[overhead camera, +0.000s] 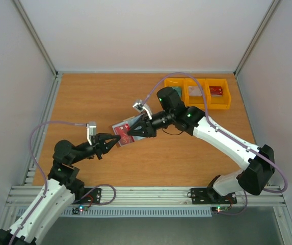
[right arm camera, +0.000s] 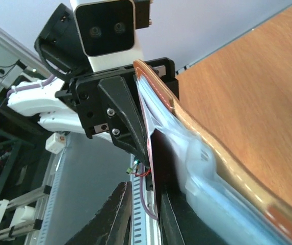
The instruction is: Take the credit cards out of the card holder
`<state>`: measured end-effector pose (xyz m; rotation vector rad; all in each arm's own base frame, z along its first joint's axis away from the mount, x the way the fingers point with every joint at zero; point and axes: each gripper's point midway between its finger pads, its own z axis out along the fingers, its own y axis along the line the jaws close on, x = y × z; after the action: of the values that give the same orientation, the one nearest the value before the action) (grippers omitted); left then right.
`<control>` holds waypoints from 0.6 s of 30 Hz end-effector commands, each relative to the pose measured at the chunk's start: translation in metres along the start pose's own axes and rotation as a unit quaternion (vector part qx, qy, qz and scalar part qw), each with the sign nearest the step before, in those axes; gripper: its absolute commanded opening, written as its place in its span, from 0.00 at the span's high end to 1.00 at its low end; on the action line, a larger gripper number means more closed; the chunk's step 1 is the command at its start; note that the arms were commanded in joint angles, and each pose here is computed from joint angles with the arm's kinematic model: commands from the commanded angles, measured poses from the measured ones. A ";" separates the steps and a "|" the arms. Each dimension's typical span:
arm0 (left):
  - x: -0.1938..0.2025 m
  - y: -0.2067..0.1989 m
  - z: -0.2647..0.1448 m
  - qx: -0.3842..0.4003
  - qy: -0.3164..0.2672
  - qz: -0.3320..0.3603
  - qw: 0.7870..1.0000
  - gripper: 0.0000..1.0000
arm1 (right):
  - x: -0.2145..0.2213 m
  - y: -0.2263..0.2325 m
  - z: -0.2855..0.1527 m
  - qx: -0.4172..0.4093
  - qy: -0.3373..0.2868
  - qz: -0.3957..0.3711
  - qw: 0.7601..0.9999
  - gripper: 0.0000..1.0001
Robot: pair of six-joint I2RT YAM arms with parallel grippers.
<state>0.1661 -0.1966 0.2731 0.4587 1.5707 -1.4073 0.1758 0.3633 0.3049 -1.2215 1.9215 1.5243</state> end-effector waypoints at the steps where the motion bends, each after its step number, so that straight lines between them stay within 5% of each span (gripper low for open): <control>1: -0.014 -0.034 0.000 0.066 -0.014 0.054 0.996 1.00 | -0.002 0.023 0.009 -0.055 -0.002 -0.031 0.998 0.83; 7: -0.013 -0.031 -0.001 0.059 -0.015 0.050 0.997 1.00 | 0.002 0.026 0.002 -0.052 -0.001 -0.041 0.998 0.98; 18: -0.012 -0.032 -0.001 0.061 -0.015 0.047 0.997 0.88 | 0.004 0.021 -0.018 -0.020 0.009 -0.041 0.999 0.99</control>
<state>0.1537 -0.2025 0.2788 0.5210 1.5435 -1.4599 0.1673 0.3571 0.3052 -1.2876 1.8659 1.5190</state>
